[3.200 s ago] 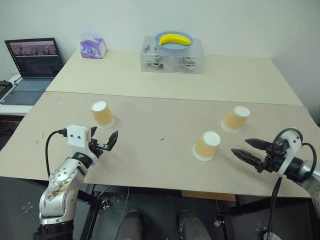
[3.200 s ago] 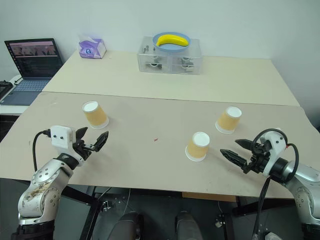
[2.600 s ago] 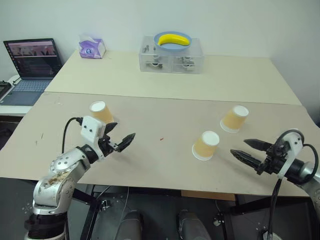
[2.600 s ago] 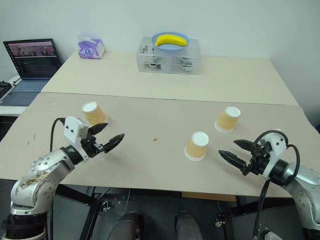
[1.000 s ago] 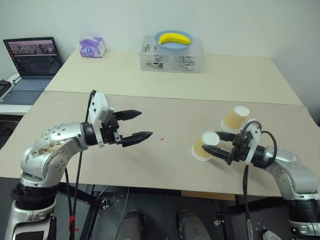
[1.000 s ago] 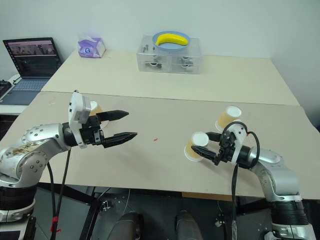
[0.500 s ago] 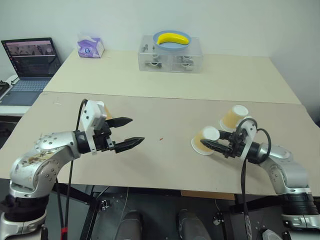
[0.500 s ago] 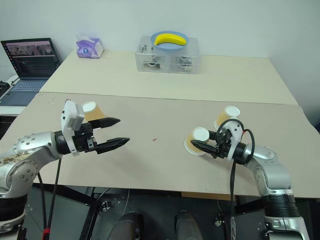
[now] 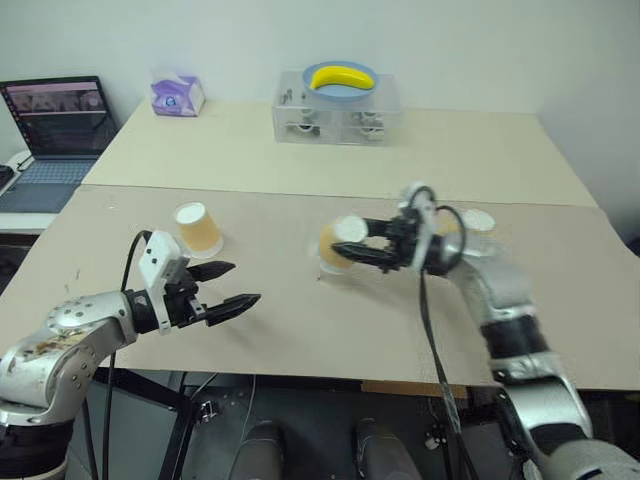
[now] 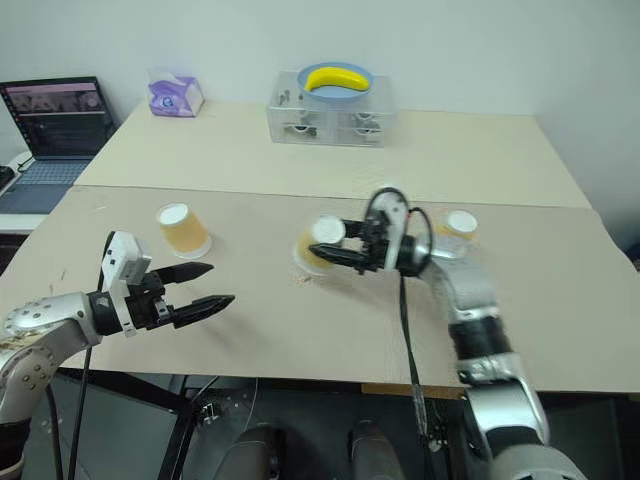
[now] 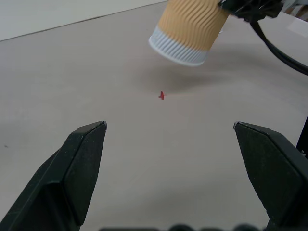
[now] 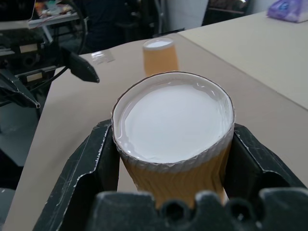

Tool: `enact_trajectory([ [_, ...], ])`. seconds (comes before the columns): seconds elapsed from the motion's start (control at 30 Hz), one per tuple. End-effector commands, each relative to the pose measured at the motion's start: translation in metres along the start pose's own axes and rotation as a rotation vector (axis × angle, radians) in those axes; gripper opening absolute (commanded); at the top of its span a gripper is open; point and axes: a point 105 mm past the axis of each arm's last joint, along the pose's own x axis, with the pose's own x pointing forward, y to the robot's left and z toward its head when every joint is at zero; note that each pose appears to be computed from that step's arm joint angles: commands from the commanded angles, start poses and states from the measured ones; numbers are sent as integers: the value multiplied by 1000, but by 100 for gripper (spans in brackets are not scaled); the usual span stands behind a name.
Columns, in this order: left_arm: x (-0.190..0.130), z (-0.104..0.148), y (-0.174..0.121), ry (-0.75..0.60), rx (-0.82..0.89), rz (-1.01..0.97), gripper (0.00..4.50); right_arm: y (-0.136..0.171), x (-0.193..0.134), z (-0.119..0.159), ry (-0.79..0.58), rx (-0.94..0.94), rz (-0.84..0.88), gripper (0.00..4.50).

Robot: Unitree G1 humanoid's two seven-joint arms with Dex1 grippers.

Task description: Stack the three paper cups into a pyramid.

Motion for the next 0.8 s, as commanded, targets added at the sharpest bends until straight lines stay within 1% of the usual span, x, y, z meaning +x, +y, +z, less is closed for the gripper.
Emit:
enact_trajectory([
  [0.03, -4, 14, -6, -42, 41, -3, 450, -4, 12, 7, -11, -56, 38, 284],
  [0.17, -1, 19, -12, -48, 63, -27, 450, -7, 25, 8, -13, -62, 63, 284],
  [0.37, 3, 19, -16, -52, 66, -39, 450, -8, 34, 10, -24, -53, 88, 284],
  [0.6, 6, 19, -16, -57, 64, -44, 450, -1, 41, -2, 23, -38, 140, 284],
  [0.77, 8, 19, -17, -62, 60, -50, 450, -5, 43, -5, 37, -35, 127, 284],
  [0.8, 9, 19, -17, -63, 60, -50, 450, -6, 44, -4, 32, -33, 121, 321],
])
